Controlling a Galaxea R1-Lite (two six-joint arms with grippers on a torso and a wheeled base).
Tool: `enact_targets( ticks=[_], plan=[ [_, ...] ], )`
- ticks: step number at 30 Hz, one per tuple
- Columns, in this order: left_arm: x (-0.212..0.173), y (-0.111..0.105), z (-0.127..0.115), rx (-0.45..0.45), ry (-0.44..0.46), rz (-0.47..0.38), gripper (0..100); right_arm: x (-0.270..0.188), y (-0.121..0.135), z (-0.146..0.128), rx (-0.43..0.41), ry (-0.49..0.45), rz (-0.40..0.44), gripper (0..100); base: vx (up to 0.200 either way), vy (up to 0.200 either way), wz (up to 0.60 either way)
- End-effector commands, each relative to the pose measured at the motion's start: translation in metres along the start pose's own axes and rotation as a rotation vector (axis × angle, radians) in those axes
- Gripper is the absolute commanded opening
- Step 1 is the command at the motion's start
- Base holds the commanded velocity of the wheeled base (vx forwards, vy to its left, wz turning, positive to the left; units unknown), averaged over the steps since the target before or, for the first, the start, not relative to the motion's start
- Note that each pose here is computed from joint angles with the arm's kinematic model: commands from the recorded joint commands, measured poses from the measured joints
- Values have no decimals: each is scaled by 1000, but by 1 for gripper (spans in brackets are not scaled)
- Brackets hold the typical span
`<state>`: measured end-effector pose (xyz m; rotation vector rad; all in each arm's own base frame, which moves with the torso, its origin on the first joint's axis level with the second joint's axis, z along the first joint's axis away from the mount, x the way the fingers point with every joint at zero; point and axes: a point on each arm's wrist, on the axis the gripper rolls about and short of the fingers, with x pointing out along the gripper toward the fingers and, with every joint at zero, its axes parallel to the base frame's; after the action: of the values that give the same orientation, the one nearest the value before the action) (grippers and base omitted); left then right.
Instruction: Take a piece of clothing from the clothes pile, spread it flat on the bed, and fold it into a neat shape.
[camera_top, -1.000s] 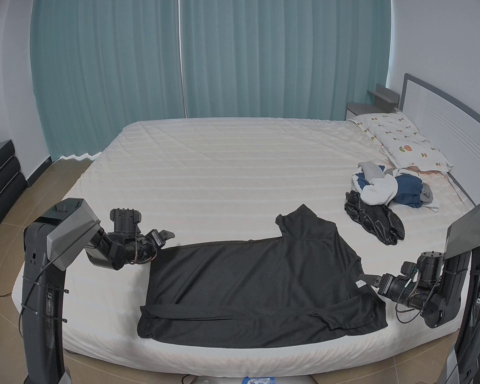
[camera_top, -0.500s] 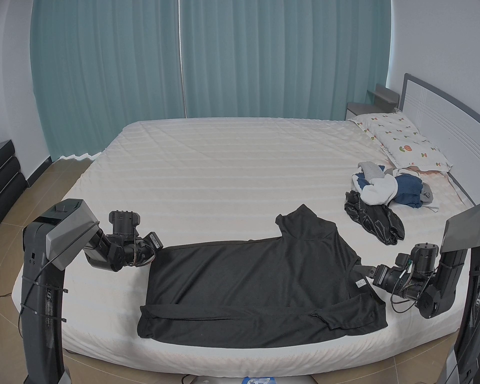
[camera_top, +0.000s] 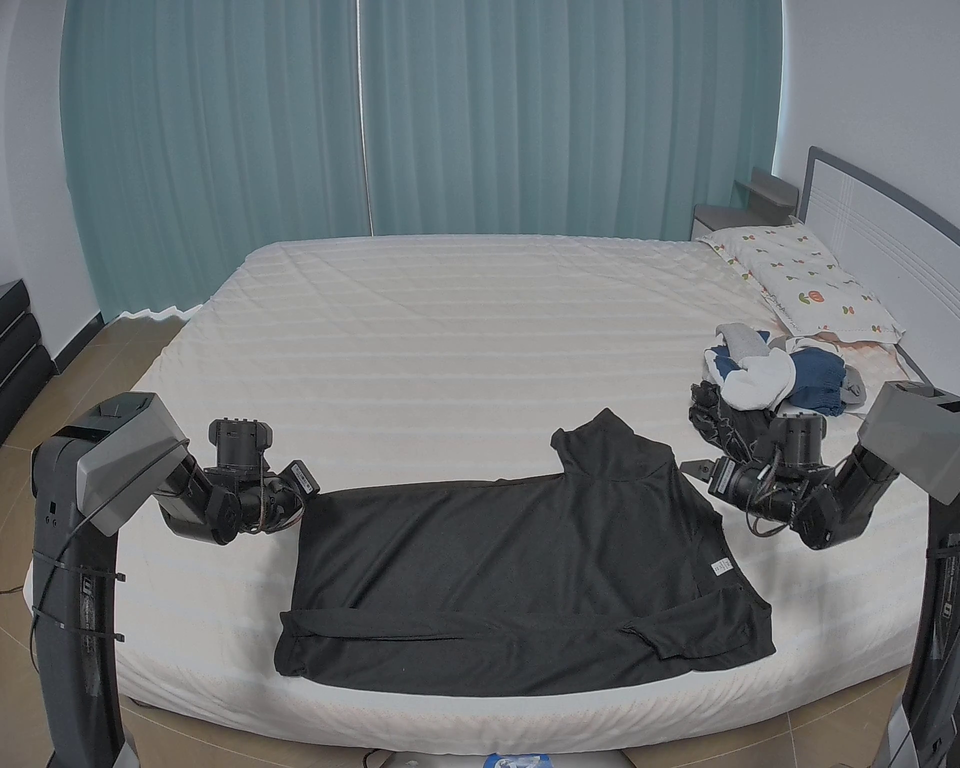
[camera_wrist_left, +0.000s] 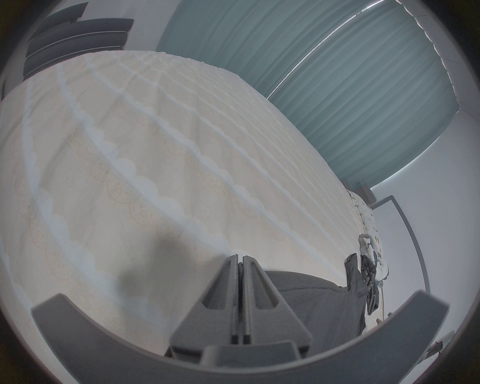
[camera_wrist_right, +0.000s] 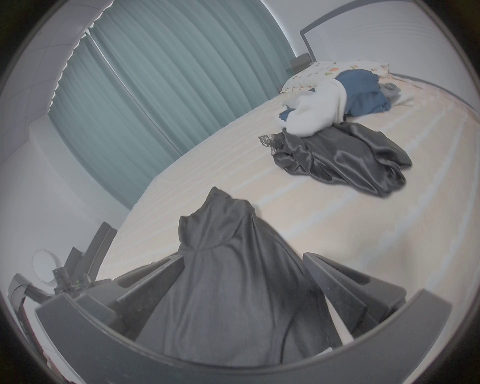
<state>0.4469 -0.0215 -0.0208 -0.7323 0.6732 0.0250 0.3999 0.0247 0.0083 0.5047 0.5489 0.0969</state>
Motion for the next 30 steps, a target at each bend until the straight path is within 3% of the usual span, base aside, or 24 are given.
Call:
enact_targets(
  ticks=[1,10,25,26,30],
  plan=[
    [-10,-1,-1,-12,-9,-6,0,55,17,-1,-28,11,-60,100,0,0,0],
    [-15,0,-4,-49,5,0,0,105,5,2,-28,48,-88,100,0,0,0],
    [-17,6,-2,-64,2,13,0,142,10,5,-42,-36,-30,100,0,0,0],
    [-17,6,-2,-64,2,13,0,143,10,5,-42,-36,-30,0,0,0,0],
    [-16,7,-2,-65,1,13,0,139,10,10,-33,-52,-29,0,0,0,0]
  ],
)
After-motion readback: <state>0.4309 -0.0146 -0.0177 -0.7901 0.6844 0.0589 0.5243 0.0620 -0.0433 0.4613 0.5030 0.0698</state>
